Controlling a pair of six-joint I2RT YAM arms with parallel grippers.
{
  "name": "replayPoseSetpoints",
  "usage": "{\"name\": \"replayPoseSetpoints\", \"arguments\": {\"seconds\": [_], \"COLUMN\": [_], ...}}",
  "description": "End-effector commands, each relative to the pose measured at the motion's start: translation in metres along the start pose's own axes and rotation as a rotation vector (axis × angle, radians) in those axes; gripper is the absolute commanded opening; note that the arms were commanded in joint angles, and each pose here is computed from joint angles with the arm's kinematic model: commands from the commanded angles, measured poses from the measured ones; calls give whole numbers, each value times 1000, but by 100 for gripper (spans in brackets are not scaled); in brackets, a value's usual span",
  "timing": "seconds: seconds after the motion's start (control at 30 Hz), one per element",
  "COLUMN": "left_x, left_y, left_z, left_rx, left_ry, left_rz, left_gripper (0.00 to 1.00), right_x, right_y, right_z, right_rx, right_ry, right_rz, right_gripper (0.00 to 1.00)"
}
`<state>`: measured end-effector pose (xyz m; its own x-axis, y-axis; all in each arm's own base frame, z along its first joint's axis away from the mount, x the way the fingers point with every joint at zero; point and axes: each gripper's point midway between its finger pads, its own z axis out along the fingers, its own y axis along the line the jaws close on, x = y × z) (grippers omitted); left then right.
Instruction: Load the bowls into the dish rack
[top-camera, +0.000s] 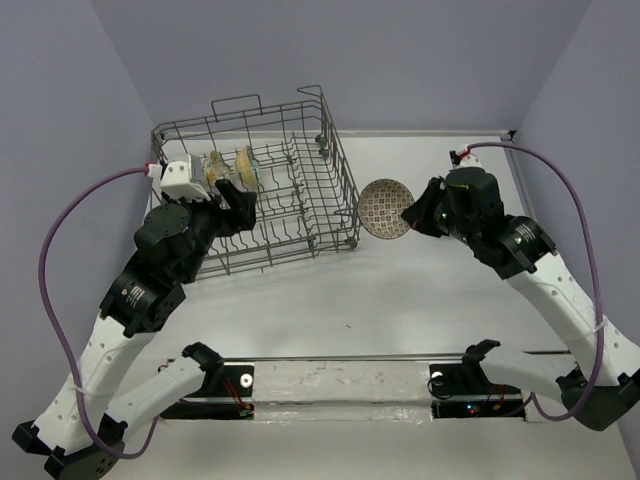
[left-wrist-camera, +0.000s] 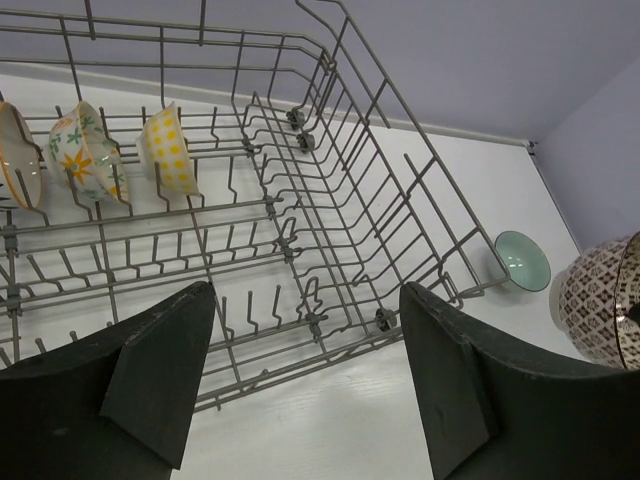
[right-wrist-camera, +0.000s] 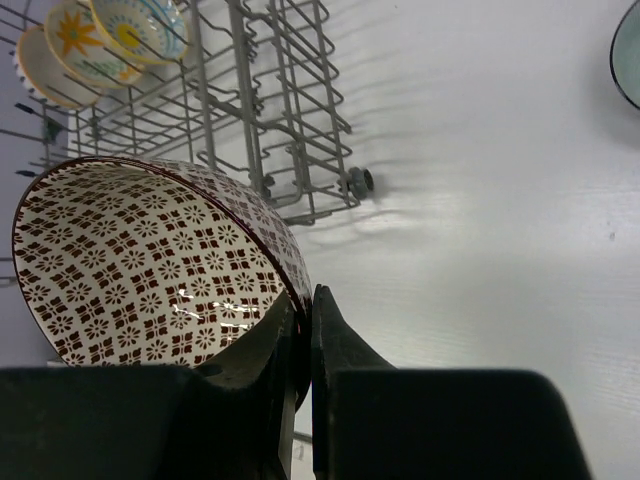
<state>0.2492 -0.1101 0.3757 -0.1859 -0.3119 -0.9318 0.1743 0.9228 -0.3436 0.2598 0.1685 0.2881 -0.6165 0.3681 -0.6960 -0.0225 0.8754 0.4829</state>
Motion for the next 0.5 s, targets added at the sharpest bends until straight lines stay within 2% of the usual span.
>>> {"name": "replayPoseSetpoints", "arguments": {"seconds": [0.0,0.13,0.47], "left_x": [-24,-26,-21], "left_y": [-12,-17,-20], "left_z": [-6,-9,-6], "left_rx": [43,66,71], "left_ry": [-60,-53,-28], "left_rz": [-53,-75,-97], "left_gripper": [83,83,83], "right_x": [-42,-74,-80], "right_y": [32,74,151], "right_z": [1,3,36], "right_rx": [-73,-182,-240], "right_ry": [-99,-139,-135], "right_rz": [-31,-49,-164], "right_gripper": [1,1,1]}}
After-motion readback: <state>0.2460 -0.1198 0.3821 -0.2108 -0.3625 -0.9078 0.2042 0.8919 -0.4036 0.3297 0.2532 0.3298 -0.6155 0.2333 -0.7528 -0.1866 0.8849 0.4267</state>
